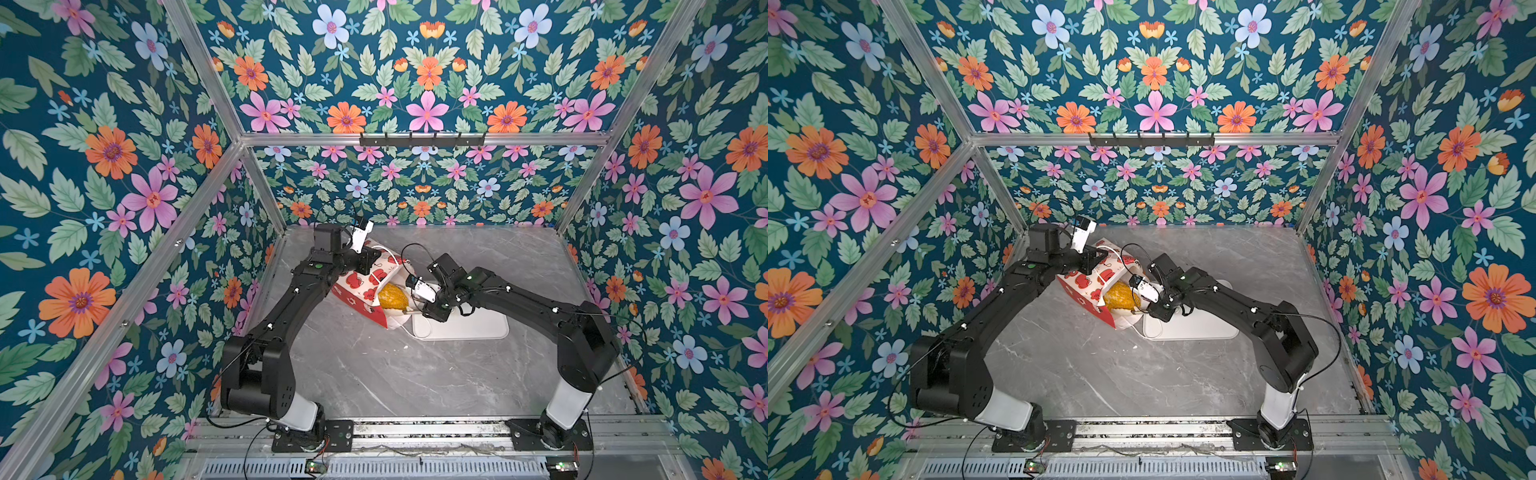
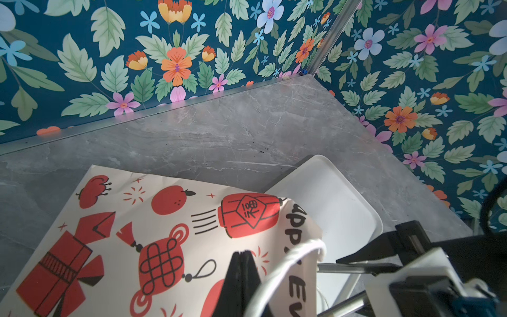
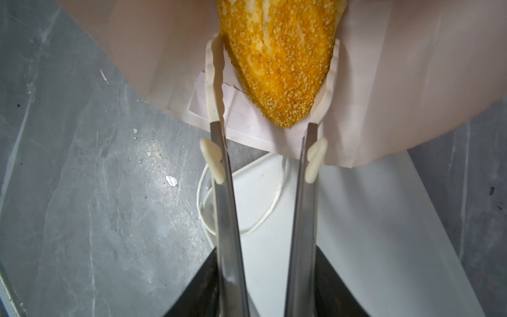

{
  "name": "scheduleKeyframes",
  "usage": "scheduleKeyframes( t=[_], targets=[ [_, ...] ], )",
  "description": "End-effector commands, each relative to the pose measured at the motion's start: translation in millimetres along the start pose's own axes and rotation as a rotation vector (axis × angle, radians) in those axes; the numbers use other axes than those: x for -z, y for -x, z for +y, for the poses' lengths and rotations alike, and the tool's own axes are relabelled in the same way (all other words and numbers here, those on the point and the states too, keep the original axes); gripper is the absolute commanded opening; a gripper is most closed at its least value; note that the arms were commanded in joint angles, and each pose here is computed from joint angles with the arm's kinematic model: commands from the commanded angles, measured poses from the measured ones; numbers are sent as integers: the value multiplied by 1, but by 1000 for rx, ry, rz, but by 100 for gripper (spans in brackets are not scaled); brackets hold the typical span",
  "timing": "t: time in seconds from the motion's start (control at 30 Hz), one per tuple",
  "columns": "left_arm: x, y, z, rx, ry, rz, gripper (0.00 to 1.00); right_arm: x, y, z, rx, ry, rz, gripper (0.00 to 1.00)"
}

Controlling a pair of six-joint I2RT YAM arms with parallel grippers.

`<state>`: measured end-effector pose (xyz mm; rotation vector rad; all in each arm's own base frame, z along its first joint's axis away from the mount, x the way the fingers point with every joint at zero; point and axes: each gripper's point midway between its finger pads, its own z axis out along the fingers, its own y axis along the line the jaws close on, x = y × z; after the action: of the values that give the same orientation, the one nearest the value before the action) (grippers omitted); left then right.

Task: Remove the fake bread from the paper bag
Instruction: 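Close the tongs on the yellow bread with the right gripper, then carry the bread with the right gripper's tongs and release it on the tray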

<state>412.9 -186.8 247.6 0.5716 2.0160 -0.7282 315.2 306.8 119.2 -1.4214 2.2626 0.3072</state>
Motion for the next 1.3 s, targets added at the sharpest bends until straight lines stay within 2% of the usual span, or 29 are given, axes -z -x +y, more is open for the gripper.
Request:
scheduleKeyframes(
  t=[0.0, 0.1, 0.2, 0.3, 0.67, 0.77, 1.03, 1.27],
  targets=[
    [1, 3, -2, -7, -8, -5, 0, 0, 6, 3, -2, 33, -20, 45],
    [0, 2, -1, -5, -7, 0, 0, 5, 8, 4, -11, 41, -39, 39],
    [-1, 0, 0, -2, -4, 4, 0, 9, 9, 3, -20, 35, -53, 28],
    [-3, -1, 1, 2, -4, 5, 0, 15, 9, 5, -33, 39, -66, 24],
    [-8, 3, 8, 19, 16, -12, 0, 60, 2, 22, -115, 60, -130, 24],
    [-8, 6, 10, 26, 28, -29, 0, 68, -9, 27, -151, 63, -114, 24],
    [-1, 21, 23, 55, 88, -98, 0, 98, -52, 35, -314, -9, -117, 24],
    [1, 33, 27, 72, 86, -136, 0, 125, -94, 29, -489, -154, -128, 24]
  ],
)
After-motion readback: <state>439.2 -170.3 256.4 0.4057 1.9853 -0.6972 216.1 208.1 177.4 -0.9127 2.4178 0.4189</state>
